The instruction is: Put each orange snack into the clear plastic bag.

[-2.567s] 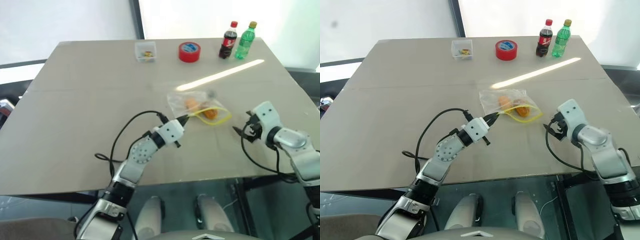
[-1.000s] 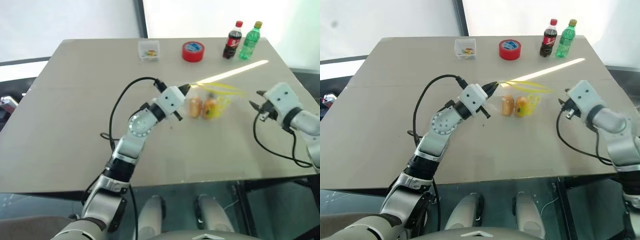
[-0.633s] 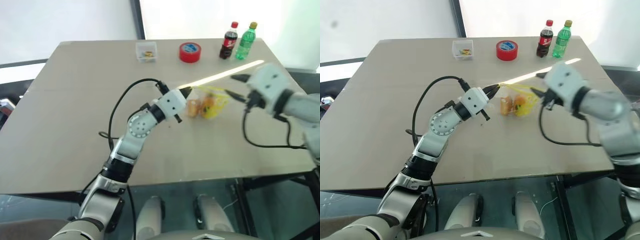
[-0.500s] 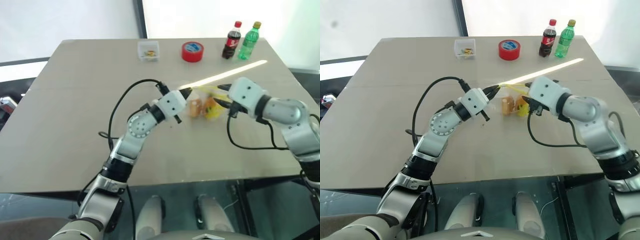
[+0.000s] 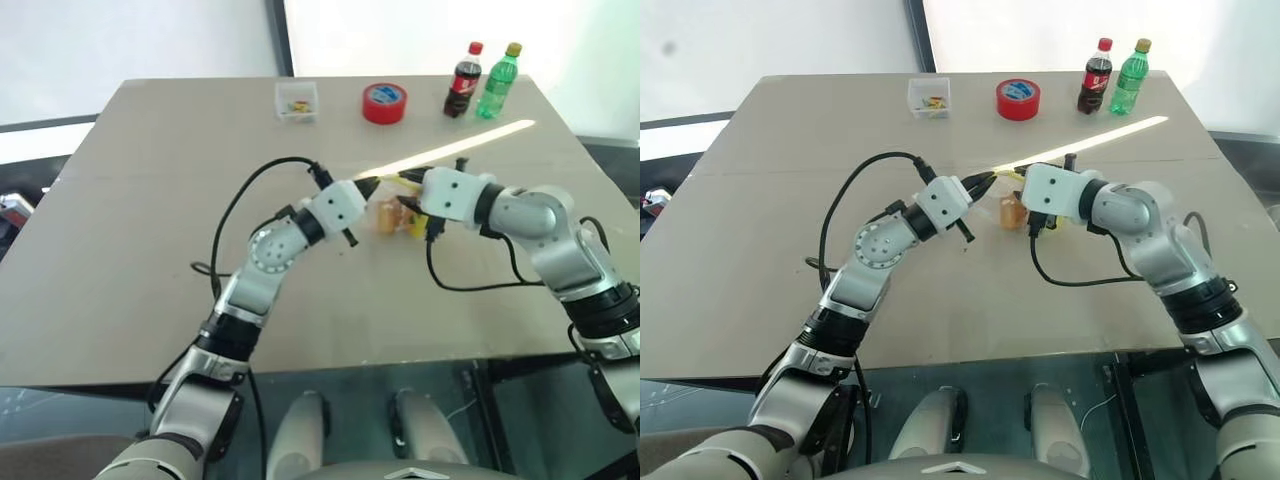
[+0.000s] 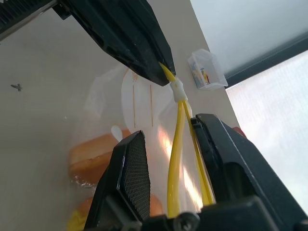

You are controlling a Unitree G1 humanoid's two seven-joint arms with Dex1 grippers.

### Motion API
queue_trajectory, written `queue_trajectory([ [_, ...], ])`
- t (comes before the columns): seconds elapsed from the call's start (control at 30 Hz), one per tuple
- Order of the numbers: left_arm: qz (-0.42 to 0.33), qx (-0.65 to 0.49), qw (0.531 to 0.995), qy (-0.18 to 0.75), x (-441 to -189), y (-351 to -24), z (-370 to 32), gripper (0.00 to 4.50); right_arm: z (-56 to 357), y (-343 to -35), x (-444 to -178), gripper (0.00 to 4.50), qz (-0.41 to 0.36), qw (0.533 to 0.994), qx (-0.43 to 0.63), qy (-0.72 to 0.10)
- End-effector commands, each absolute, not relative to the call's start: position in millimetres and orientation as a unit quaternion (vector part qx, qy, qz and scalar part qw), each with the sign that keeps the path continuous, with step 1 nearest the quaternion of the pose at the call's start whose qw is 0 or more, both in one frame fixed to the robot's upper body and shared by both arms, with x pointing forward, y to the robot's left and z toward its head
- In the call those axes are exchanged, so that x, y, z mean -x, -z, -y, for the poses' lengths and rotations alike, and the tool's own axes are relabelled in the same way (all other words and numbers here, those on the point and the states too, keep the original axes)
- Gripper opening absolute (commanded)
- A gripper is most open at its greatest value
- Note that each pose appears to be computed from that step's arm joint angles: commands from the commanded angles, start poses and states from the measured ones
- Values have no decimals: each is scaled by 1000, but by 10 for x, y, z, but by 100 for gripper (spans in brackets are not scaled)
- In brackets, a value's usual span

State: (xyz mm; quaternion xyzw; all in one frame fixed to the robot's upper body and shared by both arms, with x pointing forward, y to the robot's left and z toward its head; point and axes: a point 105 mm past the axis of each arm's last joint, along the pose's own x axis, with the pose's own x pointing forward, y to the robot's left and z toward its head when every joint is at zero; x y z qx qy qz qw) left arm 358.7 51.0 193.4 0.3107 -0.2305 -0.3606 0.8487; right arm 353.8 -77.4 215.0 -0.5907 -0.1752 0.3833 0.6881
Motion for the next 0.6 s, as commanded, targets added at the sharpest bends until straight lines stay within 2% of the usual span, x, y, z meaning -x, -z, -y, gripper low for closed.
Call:
queue_trajectory([
  [0.03, 255, -305, 843, 363, -3542, -2056, -485, 0, 720, -2355, -3523, 181, 216, 676, 604, -363],
  [0.27, 252, -298, 847, 360, -3531, -2055, -472, 0, 666, -2374, -3527, 181, 250, 647, 634, -342],
  [0.6, 246, -296, 851, 356, -3552, -2055, -491, 0, 620, -2371, -3543, 181, 268, 636, 642, -336],
])
